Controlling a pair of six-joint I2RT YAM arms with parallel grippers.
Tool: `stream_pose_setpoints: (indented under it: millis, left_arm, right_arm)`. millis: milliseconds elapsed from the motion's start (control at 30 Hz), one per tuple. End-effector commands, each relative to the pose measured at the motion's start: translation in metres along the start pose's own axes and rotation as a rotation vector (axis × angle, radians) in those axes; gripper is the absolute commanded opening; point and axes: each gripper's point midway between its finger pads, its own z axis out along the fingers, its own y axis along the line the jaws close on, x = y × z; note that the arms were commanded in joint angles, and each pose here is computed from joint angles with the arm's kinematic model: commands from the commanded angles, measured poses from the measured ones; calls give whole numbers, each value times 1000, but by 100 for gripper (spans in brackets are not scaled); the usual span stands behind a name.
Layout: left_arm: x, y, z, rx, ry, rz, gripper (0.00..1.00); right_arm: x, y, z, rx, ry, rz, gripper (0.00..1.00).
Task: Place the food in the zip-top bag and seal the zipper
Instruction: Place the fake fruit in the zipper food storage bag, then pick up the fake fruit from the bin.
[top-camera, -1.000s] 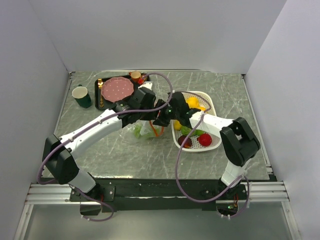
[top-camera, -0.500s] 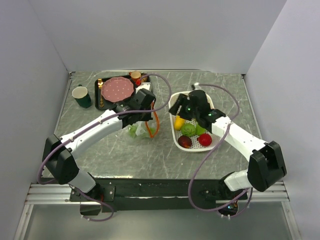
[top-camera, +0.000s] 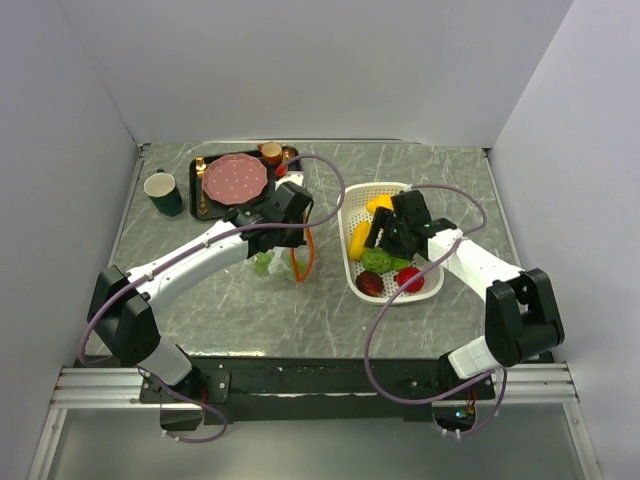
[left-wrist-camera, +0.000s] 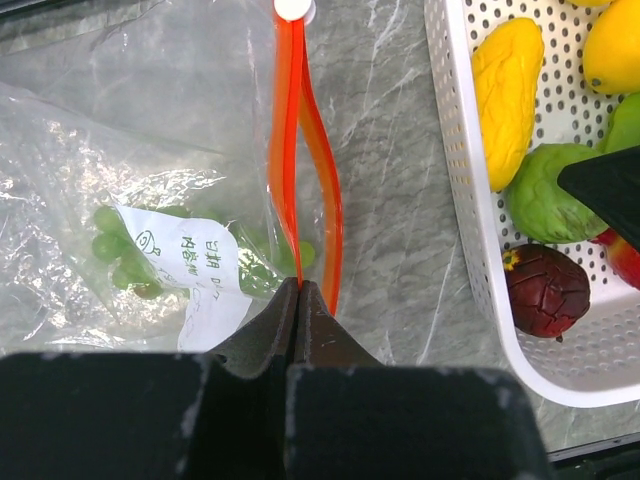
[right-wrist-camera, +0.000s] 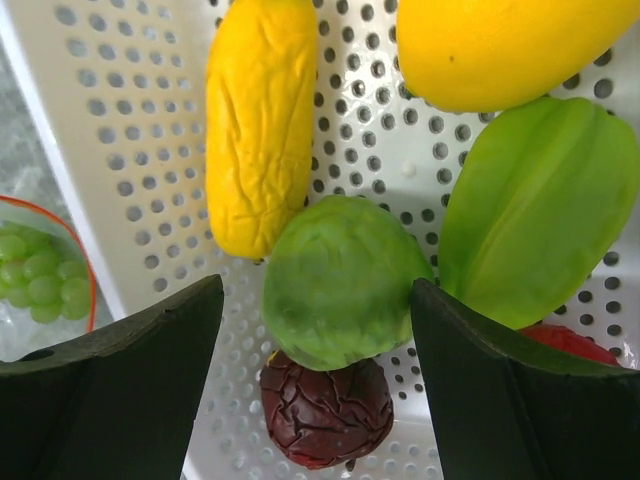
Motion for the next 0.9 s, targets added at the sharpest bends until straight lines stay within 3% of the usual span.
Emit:
stream_pose_setpoints:
  millis: [0,667,767,867]
  left_arm:
    - [-8,-5,1,22,-24,11,1]
    - [-10,-10,3,37,-21,16,1]
    - [-9,-9,3,36,-23,15,1]
    - [-8,-10,3,43,-22,8,1]
  right_arm:
    - [10,-6,8,23,39,-18,82]
    - [41,-13,21,23,176,-92,84]
    - [42,-12,20,8,172,-89,89]
    - [45,-11,21,1,181,-88,83]
